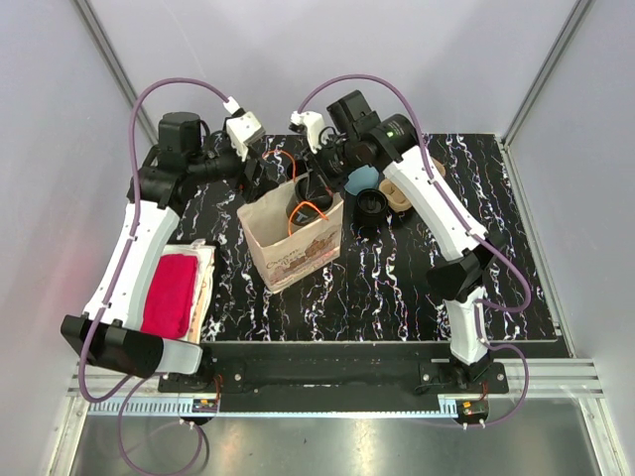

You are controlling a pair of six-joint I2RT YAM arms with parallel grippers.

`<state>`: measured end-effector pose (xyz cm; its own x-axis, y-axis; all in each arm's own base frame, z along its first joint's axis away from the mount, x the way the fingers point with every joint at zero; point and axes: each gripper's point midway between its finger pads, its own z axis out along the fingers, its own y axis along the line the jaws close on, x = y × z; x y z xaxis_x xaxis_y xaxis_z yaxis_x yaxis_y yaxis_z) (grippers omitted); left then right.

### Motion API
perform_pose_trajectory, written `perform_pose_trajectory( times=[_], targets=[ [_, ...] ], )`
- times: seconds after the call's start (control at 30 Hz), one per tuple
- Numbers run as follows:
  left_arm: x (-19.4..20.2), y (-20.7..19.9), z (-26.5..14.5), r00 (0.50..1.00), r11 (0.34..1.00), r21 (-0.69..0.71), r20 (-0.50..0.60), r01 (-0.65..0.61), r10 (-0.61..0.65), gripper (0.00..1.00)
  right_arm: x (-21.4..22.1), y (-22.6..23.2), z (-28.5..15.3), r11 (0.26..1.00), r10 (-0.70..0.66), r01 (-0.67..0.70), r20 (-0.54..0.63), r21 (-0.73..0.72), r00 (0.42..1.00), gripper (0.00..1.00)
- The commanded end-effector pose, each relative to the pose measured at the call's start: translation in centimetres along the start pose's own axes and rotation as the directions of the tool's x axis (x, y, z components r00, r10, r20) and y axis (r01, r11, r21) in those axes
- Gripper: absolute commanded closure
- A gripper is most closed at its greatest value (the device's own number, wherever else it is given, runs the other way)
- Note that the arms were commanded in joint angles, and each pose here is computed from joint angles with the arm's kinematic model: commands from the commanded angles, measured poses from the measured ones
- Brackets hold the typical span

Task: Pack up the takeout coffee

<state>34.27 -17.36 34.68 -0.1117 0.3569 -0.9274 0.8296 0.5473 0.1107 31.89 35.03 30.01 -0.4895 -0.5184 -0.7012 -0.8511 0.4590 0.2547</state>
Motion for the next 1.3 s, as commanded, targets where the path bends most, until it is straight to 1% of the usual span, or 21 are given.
perform_pose_trajectory(
  times=[0.0,0.17,0.27,0.3,0.4,0.43,0.5,0.53,0.6,0.63,0.73,0.97,1.1,1.27],
  targets=[
    [-1.5,0.3,0.4,0.997,0.999,0.024,0.057,-0.048,0.046,0.17,0.0,0.6,0.5,1.000,0.006,-0.006,-0.003,0.006,1.000,1.00],
    [-0.9,0.4,0.9,0.998,0.999,0.029,0.052,-0.035,0.034,0.31,0.7,0.9,1.1,1.000,0.001,-0.001,-0.030,0.016,1.000,1.00],
    [-0.8,0.4,1.2,0.998,0.999,0.030,0.054,-0.026,0.024,0.42,1.7,0.7,1.7,0.999,-0.007,0.009,-0.071,0.038,0.997,1.00],
    [-0.8,0.5,1.4,0.998,0.999,0.032,0.053,-0.023,0.021,0.50,2.0,0.7,1.9,0.999,-0.008,0.012,-0.081,0.041,0.997,1.00],
    [-0.7,0.6,1.7,0.999,0.999,0.037,0.055,-0.005,0.003,0.60,2.7,0.8,2.2,0.999,-0.013,0.018,-0.106,0.046,0.994,1.00],
    [-0.5,0.7,1.8,0.999,0.999,0.033,0.051,0.014,-0.015,0.70,2.9,0.7,2.2,0.999,-0.010,0.016,-0.114,0.049,0.993,1.00],
    [-0.3,0.9,2.2,0.998,0.999,0.031,0.047,0.031,-0.032,0.76,3.2,0.5,2.2,0.998,-0.010,0.018,-0.126,0.062,0.992,1.00],
    [-0.2,1.0,2.3,0.998,0.998,0.027,0.043,0.049,-0.050,0.82,3.3,0.4,2.2,0.997,-0.016,0.025,-0.127,0.068,0.992,1.00],
    [0.0,1.1,2.5,0.997,0.997,0.022,0.040,0.072,-0.073,0.87,3.5,0.3,2.2,0.996,-0.018,0.028,-0.135,0.079,0.991,1.00],
    [0.2,1.4,2.5,0.994,0.995,-0.001,0.035,0.105,-0.105,0.92,3.6,0.2,2.3,0.996,-0.021,0.033,-0.142,0.082,0.990,1.00],
    [0.5,2.1,2.7,0.988,0.988,-0.042,0.036,0.151,-0.150,1.00,4.0,0.2,2.2,0.996,-0.025,0.039,-0.153,0.083,0.988,1.00],
    [-0.2,3.0,2.5,0.980,0.976,-0.105,0.075,0.190,-0.182,1.00,6.0,0.1,2.9,0.994,-0.038,0.060,-0.222,0.091,0.974,1.00],
    [-0.1,3.7,2.4,0.977,0.967,-0.149,0.077,0.207,-0.198,1.00,6.7,-0.1,3.1,0.992,-0.047,0.073,-0.241,0.099,0.969,1.00],
    [-0.1,4.1,2.4,0.974,0.960,-0.166,0.080,0.224,-0.213,1.00,7.3,-0.3,3.2,0.990,-0.057,0.089,-0.268,0.111,0.962,1.00]
  ],
)
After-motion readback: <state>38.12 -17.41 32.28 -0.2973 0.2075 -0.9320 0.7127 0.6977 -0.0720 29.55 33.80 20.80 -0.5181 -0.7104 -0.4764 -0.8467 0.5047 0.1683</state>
